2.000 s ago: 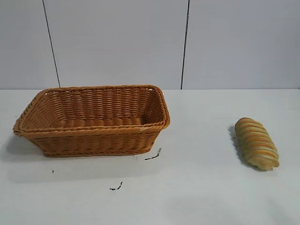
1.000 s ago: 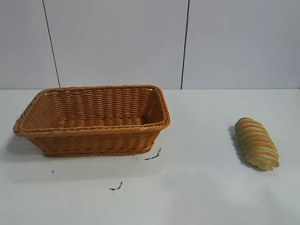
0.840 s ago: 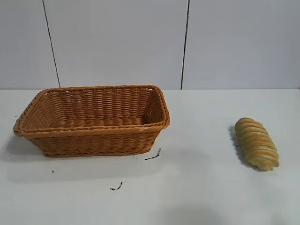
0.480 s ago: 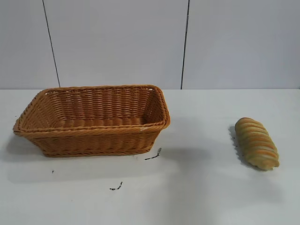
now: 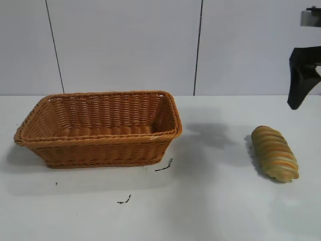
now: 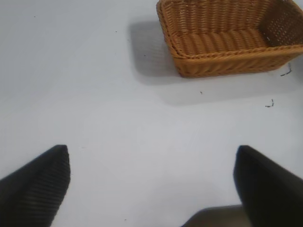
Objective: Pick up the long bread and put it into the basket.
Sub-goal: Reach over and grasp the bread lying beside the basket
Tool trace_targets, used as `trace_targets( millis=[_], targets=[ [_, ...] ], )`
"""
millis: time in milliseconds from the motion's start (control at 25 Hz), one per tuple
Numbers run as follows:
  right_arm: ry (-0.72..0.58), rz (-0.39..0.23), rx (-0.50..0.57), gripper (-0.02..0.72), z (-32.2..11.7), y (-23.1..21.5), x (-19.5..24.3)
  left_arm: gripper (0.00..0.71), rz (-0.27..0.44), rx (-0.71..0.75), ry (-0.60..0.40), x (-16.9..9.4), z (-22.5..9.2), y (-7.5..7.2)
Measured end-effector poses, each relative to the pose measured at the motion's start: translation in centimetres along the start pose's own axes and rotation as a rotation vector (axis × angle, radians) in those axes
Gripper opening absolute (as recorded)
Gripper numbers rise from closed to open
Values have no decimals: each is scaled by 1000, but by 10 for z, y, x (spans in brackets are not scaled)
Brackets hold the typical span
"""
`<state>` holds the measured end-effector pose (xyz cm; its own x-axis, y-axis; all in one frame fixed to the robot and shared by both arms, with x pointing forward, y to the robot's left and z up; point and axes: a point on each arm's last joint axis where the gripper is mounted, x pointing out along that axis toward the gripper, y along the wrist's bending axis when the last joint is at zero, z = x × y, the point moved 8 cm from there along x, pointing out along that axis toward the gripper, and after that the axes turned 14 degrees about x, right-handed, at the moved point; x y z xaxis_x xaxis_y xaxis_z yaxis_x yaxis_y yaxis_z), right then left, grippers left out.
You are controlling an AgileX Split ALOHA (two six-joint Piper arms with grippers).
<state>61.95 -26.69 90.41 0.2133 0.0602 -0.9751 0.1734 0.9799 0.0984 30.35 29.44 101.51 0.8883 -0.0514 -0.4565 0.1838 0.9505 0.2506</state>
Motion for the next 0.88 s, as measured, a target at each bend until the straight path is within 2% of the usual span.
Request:
trace_targets(
  millis=[520, 880],
  targets=[
    [21, -16, 10, 689, 8, -4, 84, 692, 0, 0, 0, 0, 0, 0],
    [32, -22, 9, 687, 7, -5, 99, 692, 0, 0, 0, 0, 0, 0]
  ],
)
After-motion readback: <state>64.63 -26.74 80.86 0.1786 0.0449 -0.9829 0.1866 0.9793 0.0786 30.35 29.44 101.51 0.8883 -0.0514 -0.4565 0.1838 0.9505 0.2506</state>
